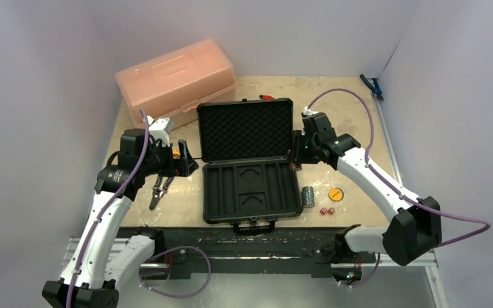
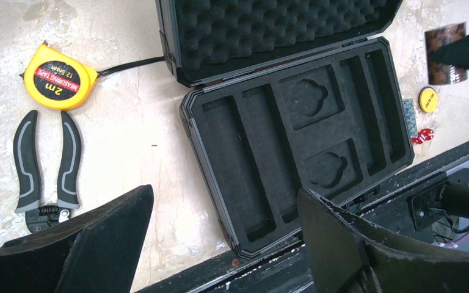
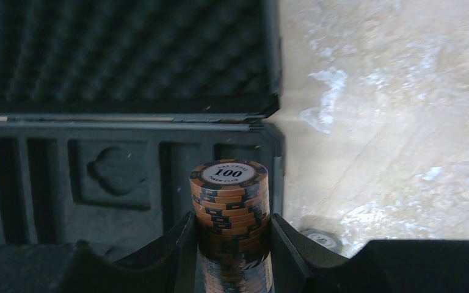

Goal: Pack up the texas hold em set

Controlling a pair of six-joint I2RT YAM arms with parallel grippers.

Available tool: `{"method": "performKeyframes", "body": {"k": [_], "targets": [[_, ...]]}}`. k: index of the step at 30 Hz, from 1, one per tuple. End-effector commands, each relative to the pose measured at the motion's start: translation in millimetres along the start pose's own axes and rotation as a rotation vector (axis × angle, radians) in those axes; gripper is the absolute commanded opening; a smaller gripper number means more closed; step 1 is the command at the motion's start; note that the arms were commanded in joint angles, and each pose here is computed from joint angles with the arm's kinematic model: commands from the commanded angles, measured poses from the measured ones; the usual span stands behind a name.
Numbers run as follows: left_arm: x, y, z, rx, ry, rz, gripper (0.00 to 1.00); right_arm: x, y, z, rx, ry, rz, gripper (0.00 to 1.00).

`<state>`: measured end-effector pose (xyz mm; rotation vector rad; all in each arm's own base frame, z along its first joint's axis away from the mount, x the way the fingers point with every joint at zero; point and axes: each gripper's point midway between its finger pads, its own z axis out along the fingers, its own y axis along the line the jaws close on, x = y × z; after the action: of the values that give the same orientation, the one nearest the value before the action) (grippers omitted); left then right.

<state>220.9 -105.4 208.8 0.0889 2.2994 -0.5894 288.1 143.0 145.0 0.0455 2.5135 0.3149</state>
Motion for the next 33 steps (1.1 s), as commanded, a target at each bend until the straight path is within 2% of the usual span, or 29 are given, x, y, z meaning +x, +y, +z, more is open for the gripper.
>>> {"method": "performKeyframes", "body": {"k": [1,7,33], "targets": [[-1,-1,0,0.008,-0.007,0.028,0.87,-10,33,-8,-0.088,-0.030,-0.028,0.00],[-1,-1,0,0.006,-0.008,0.027,0.87,5,44,5,-0.073,-0.001,-0.047,0.00],[-1,-1,0,0.007,-0.006,0.027,0.87,38,19,48,0.049,0.051,0.008,0.01]]}}
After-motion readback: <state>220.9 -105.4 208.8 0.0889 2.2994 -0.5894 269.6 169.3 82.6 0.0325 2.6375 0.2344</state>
